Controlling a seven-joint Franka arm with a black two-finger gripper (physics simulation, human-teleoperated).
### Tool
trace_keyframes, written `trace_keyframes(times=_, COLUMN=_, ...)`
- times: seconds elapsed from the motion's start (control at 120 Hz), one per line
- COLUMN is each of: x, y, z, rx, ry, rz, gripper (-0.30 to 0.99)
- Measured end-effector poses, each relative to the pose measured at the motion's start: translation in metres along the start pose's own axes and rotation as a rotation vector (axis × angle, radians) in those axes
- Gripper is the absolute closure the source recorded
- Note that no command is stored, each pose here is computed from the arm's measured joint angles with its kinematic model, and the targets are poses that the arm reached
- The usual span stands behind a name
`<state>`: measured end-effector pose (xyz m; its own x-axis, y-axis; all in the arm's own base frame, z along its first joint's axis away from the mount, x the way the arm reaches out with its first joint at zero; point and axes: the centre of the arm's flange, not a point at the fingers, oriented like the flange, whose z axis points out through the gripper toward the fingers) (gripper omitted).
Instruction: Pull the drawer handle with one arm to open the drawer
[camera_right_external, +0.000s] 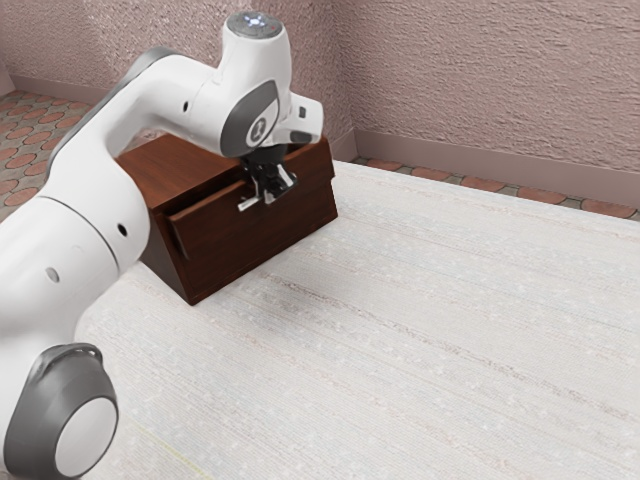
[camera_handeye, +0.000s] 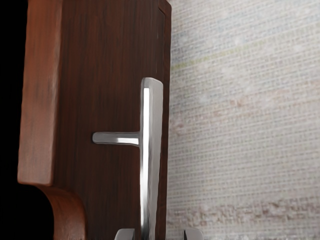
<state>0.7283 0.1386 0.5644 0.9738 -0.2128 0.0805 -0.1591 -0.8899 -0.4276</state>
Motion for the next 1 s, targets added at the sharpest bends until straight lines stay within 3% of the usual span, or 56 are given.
trace_keyframes(times=1.0, x=-0.005, y=0.032, z=-0.020, rx=-0.070, ry=0.008, rz=0.025, gripper=0.64)
